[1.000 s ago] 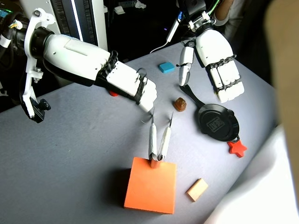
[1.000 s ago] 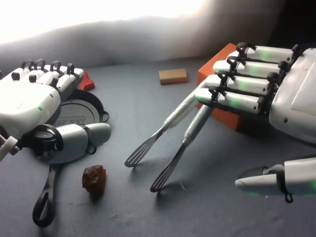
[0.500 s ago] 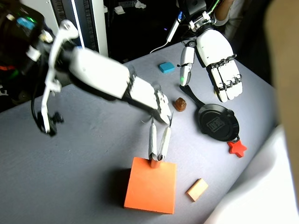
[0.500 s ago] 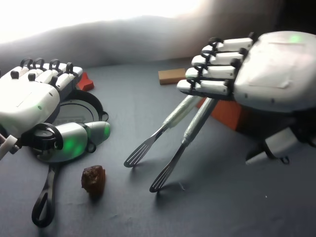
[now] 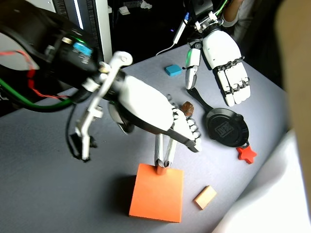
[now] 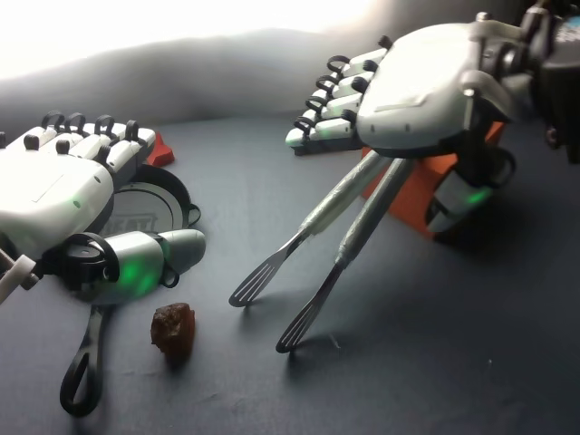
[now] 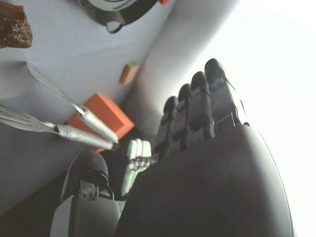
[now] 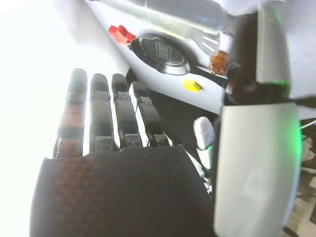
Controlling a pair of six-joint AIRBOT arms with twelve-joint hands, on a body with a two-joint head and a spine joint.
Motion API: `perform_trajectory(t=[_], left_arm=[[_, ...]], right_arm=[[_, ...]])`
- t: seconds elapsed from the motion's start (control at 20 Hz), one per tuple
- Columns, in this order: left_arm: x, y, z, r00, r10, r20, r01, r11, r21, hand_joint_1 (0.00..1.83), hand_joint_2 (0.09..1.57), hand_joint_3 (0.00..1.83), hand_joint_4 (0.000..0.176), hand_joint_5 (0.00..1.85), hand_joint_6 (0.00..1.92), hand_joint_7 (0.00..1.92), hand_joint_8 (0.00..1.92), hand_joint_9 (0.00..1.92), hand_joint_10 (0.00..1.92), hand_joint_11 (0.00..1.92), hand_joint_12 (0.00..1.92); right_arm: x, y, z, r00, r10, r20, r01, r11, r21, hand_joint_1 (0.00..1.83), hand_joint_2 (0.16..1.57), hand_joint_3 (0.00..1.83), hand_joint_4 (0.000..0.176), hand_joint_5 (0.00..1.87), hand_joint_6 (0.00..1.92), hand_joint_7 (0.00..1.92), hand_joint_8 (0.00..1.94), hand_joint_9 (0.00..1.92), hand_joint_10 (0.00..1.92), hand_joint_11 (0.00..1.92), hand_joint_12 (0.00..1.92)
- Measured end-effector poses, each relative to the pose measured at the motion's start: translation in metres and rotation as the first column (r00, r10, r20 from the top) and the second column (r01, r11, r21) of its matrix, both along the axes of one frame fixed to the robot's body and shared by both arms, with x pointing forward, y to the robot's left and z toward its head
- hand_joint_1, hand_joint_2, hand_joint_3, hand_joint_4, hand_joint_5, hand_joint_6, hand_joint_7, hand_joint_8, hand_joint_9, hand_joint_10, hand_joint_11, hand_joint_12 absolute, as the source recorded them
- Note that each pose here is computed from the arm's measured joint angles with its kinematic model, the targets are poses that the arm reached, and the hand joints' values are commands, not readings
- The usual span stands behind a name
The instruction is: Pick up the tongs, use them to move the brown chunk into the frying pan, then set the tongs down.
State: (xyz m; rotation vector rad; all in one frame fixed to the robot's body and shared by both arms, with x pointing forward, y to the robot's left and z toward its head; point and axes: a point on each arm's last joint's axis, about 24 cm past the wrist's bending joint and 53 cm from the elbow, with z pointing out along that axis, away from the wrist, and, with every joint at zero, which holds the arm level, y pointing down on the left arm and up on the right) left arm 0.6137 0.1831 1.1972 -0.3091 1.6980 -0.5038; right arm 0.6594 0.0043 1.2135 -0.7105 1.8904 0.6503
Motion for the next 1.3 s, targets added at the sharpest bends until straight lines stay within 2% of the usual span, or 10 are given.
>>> perform_trajectory(t=[0.2,0.3,0.55,0.65,0.85,1.0,1.15,1.3], left_arm=[[-0.001,0.001,-0.004,1.0000,0.001,-0.009,-0.001,1.0000,0.005,0.00,1.23,0.00,0.000,0.00,0.00,0.03,0.00,0.05,0.00,0.00,0.29],[-0.001,0.000,-0.003,1.0000,-0.001,-0.007,0.001,1.0000,0.006,0.00,1.23,0.00,0.000,0.00,0.00,0.03,0.00,0.05,0.00,0.00,0.25],[-0.006,-0.005,-0.008,0.9997,-0.016,-0.021,0.016,0.9999,0.000,0.00,1.23,0.00,0.000,0.02,0.01,0.06,0.00,0.06,0.00,0.00,0.33],[-0.006,-0.003,-0.009,0.9996,-0.007,-0.027,0.007,1.0000,-0.006,0.00,1.23,0.00,0.000,0.01,0.00,0.05,0.01,0.06,0.00,0.00,0.29],[-0.006,-0.003,-0.008,0.9997,-0.007,-0.024,0.007,0.9999,-0.014,0.00,1.23,0.00,0.000,0.00,0.00,0.04,0.00,0.04,0.00,0.00,0.24],[-0.009,-0.005,-0.009,0.9996,-0.007,-0.028,0.007,0.9998,-0.020,0.00,1.23,0.00,0.000,0.01,0.00,0.05,0.00,0.06,0.00,0.00,0.24],[-0.013,-0.006,-0.013,0.9992,-0.006,-0.039,0.005,0.9998,-0.019,0.00,1.24,0.00,0.000,0.00,0.00,0.04,0.00,0.06,0.00,0.00,0.24],[-0.013,-0.002,-0.013,0.9993,0.006,-0.036,-0.006,0.9999,-0.010,0.00,1.25,0.00,0.000,0.00,0.00,0.04,0.00,0.04,0.00,0.00,0.21]], right_arm=[[0.014,0.003,-0.012,1.000,-0.020,-0.017,0.019,0.998,-0.054,1.07,0.83,0.00,0.000,0.03,0.01,0.04,0.01,0.04,0.01,0.02,0.03],[0.013,0.006,-0.019,0.999,-0.015,-0.031,0.013,0.997,-0.075,1.05,0.82,0.00,0.000,0.03,0.00,0.06,0.00,0.06,0.00,0.00,0.14],[0.019,0.017,-0.035,0.996,-0.056,-0.076,0.051,0.996,-0.070,1.02,0.83,0.00,0.000,0.01,0.00,0.04,0.00,0.04,0.00,0.00,0.17],[0.020,0.019,-0.041,0.994,-0.063,-0.090,0.056,0.996,-0.071,1.00,0.83,0.00,0.000,0.01,0.00,0.04,0.00,0.05,0.00,0.00,0.25],[0.020,0.027,-0.051,0.997,-0.053,-0.064,0.046,0.993,-0.105,1.01,0.82,0.00,0.000,0.00,0.00,0.04,0.00,0.04,0.00,0.00,0.26],[0.026,0.029,-0.061,0.996,-0.057,-0.063,0.049,0.992,-0.113,1.00,0.84,0.01,0.000,0.01,0.00,0.03,0.00,0.03,0.00,0.00,0.19],[0.031,0.025,-0.071,0.995,-0.071,-0.071,0.062,0.990,-0.126,0.96,0.84,0.00,0.000,0.01,0.00,0.05,0.00,0.05,0.01,0.00,0.29],[0.035,0.027,-0.074,0.995,-0.071,-0.063,0.062,0.990,-0.128,0.97,0.85,0.01,0.000,0.02,0.01,0.05,0.00,0.05,0.01,0.00,0.31]])
